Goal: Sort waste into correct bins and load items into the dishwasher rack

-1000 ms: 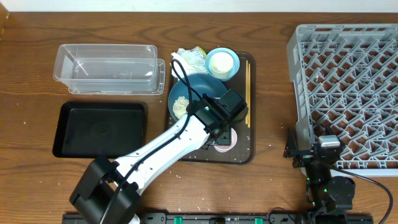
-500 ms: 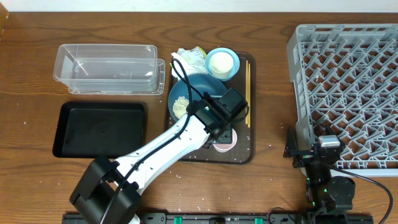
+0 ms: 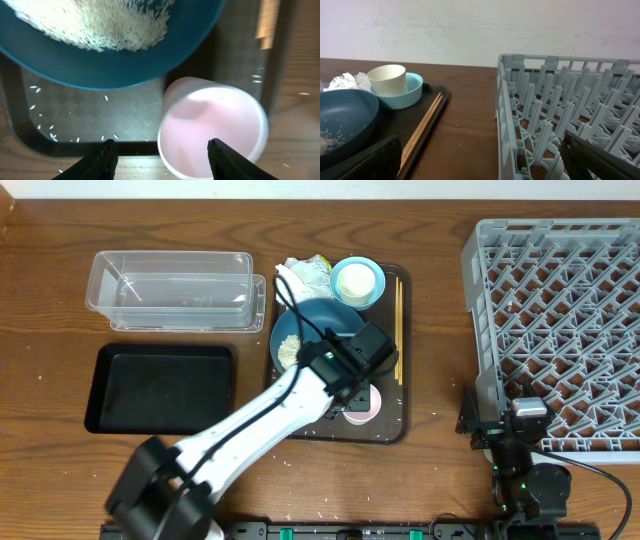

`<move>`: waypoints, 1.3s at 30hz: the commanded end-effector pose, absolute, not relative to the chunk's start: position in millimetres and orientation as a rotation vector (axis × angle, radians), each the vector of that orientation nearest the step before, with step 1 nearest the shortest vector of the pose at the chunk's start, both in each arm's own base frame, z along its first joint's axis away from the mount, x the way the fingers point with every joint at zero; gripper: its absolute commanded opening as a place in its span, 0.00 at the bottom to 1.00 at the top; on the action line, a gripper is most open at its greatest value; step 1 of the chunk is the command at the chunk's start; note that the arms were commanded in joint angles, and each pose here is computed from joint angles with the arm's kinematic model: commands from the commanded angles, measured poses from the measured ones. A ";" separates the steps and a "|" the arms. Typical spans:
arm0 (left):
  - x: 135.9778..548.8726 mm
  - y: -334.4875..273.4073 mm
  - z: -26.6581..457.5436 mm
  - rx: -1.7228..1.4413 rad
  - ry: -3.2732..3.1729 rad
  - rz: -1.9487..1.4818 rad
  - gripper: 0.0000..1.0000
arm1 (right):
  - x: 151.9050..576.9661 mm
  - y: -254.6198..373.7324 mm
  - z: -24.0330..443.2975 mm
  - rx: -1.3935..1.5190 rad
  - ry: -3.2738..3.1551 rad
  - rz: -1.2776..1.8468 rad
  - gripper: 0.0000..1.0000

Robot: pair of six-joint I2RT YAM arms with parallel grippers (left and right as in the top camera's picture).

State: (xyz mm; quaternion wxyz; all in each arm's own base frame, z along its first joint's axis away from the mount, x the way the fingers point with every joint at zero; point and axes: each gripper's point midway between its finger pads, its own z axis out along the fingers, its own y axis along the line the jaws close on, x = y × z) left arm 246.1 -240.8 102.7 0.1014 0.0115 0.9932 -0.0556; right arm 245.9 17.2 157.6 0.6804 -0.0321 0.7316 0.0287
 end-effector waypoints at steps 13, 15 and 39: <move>246.7 -120.4 193.6 -0.307 2.745 -0.027 0.62 | 245.5 20.3 157.1 -0.092 1.642 0.067 0.99; 246.4 -100.5 193.7 -0.390 2.752 0.010 0.62 | 245.5 20.3 157.2 -0.092 1.641 0.067 0.99; 222.5 42.2 186.0 -1.165 2.700 0.242 0.98 | 245.3 22.3 157.8 -0.100 1.638 0.078 0.99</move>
